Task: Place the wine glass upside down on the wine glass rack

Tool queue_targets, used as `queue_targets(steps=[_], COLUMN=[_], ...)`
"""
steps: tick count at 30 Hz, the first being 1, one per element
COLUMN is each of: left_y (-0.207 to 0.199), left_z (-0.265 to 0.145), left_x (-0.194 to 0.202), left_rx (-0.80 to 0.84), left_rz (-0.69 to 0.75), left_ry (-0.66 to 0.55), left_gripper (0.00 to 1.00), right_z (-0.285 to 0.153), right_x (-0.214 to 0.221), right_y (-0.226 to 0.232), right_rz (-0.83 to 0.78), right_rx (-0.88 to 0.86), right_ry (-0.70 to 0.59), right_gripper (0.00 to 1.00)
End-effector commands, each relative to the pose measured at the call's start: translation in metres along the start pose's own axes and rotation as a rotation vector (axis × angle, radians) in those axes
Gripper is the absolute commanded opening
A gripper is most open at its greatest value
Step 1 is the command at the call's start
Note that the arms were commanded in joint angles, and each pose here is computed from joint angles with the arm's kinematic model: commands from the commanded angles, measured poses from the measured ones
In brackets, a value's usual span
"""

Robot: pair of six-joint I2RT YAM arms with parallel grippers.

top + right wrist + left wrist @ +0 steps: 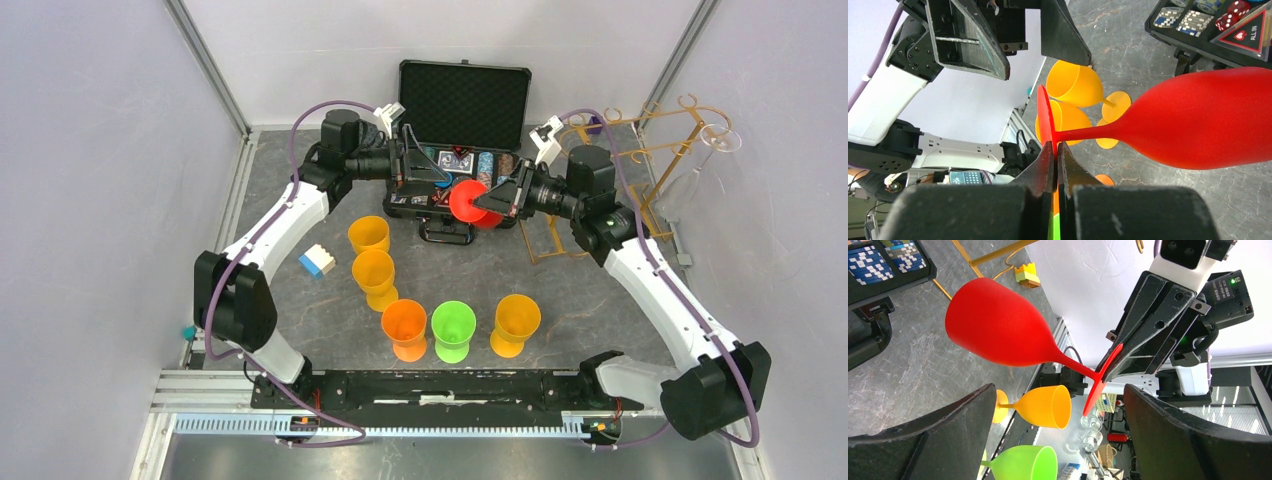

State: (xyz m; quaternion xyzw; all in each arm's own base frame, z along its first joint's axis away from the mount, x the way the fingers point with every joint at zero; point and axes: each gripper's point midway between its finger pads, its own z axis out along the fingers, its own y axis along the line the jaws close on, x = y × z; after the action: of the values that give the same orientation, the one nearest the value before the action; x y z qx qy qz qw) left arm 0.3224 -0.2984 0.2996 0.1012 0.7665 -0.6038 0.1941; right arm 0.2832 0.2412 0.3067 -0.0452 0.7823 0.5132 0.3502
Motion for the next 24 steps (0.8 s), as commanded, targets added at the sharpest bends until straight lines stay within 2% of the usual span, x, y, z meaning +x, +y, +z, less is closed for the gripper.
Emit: queue_targets(steps=[1, 12, 24], left_y=[-0.016, -0.010, -0.007], left_z=[-0.006, -0.003, -0.002], left_x=[-0.009, -0.009, -0.009], left_rx=[0.020, 0.014, 0.009], left_rz=[0.096, 0.084, 0.079], left_ry=[-0.024, -0.019, -0.019], left_gripper=[1.00, 1.00, 1.00], right_z=[-0.013, -0.033, -0.063], right_x=[-0.001, 0.022, 0.020], right_y=[0.014, 0.002, -0.012], right_rz=[-0.059, -0.065, -0.076], right_rx=[-0.027, 0.091, 0.271], right_ry=[0.001, 0.095, 0.076], right_gripper=[0.00, 0.00, 0.00])
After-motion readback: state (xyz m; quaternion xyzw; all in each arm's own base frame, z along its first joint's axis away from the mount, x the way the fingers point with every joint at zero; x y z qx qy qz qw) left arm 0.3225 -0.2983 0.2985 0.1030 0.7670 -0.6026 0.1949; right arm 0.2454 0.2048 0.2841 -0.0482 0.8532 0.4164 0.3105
